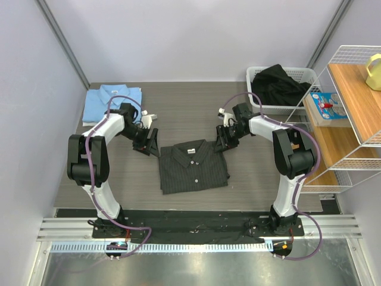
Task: Fold and stack the long sleeve shirts
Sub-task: Fold the shirt
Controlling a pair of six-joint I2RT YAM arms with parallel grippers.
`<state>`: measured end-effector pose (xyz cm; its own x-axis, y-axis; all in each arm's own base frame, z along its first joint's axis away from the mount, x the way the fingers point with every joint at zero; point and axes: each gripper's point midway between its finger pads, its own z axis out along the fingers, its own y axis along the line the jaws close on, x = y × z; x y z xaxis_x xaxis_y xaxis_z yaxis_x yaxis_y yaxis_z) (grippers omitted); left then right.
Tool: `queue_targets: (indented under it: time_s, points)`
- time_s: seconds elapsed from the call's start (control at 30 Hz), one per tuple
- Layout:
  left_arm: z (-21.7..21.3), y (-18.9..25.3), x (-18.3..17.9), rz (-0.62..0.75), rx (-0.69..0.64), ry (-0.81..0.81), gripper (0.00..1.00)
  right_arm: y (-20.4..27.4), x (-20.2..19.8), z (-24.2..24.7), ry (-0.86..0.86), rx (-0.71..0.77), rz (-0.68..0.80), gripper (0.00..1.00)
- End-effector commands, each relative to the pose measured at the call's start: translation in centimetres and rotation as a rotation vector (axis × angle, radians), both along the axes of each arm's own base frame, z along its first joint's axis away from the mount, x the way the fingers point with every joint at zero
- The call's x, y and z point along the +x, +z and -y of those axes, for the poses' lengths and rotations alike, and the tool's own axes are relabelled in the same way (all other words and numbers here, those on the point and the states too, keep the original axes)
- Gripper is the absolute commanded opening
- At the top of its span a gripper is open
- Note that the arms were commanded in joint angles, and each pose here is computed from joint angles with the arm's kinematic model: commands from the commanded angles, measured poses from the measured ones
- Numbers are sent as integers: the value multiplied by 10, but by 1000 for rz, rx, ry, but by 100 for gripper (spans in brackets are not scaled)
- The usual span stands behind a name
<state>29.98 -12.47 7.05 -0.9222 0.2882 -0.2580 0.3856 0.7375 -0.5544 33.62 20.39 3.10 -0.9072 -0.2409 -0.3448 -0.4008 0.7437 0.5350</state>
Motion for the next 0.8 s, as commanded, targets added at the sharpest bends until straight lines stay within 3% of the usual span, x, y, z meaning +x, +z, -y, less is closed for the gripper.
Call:
queue_targets:
  time_s: [0.0, 0.23, 0.77]
  points:
    - [0, 9, 6, 40, -19, 13, 67, 40, 10, -4, 5, 20, 104, 47]
    - [1, 10, 7, 42, -29, 16, 67, 70, 23, 3, 11, -10, 238, 56]
    - [1, 7, 6, 30, -30, 13, 67, 29, 13, -22, 63, 84, 54, 56]
